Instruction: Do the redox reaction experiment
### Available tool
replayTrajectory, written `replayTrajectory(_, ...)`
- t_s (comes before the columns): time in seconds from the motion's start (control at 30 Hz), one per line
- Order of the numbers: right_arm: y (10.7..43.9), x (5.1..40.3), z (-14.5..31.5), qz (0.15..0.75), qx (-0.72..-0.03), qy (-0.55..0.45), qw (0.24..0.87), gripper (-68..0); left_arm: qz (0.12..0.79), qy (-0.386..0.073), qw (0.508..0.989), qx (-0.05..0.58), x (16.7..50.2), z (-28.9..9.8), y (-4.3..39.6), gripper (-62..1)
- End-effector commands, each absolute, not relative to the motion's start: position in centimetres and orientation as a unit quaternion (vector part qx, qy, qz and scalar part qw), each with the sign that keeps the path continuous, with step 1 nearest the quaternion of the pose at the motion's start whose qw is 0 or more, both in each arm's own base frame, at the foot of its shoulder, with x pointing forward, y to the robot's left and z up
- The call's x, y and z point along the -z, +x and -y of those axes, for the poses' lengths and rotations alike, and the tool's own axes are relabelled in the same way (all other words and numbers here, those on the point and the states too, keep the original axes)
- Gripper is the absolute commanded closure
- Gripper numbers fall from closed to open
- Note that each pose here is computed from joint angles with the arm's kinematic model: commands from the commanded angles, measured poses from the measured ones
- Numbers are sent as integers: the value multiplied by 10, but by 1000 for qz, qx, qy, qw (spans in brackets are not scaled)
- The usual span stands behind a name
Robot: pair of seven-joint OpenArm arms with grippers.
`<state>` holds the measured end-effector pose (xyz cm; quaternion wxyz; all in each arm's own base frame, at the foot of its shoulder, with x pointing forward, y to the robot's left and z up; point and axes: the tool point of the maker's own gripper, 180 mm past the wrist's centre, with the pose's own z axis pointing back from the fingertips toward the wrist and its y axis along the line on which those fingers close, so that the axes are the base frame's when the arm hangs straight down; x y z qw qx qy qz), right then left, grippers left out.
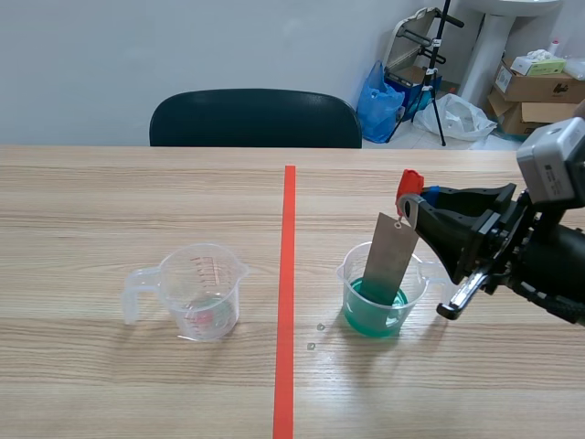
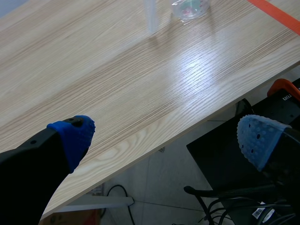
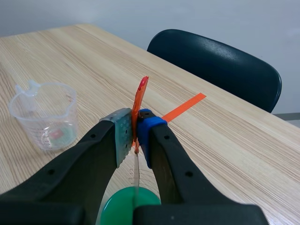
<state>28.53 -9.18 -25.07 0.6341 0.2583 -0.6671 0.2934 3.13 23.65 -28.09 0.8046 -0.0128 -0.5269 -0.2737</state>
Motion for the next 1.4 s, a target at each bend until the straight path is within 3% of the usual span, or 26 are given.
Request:
replayTrajectory(0.0,289,237,95,681,-299,256,618,-20,540,-12,796,272,275,-236,36,-623)
replayTrajectory(1.37,267,145,96,717,-360,238,548,-20,540,-12,796,272,275,-236,36,-623)
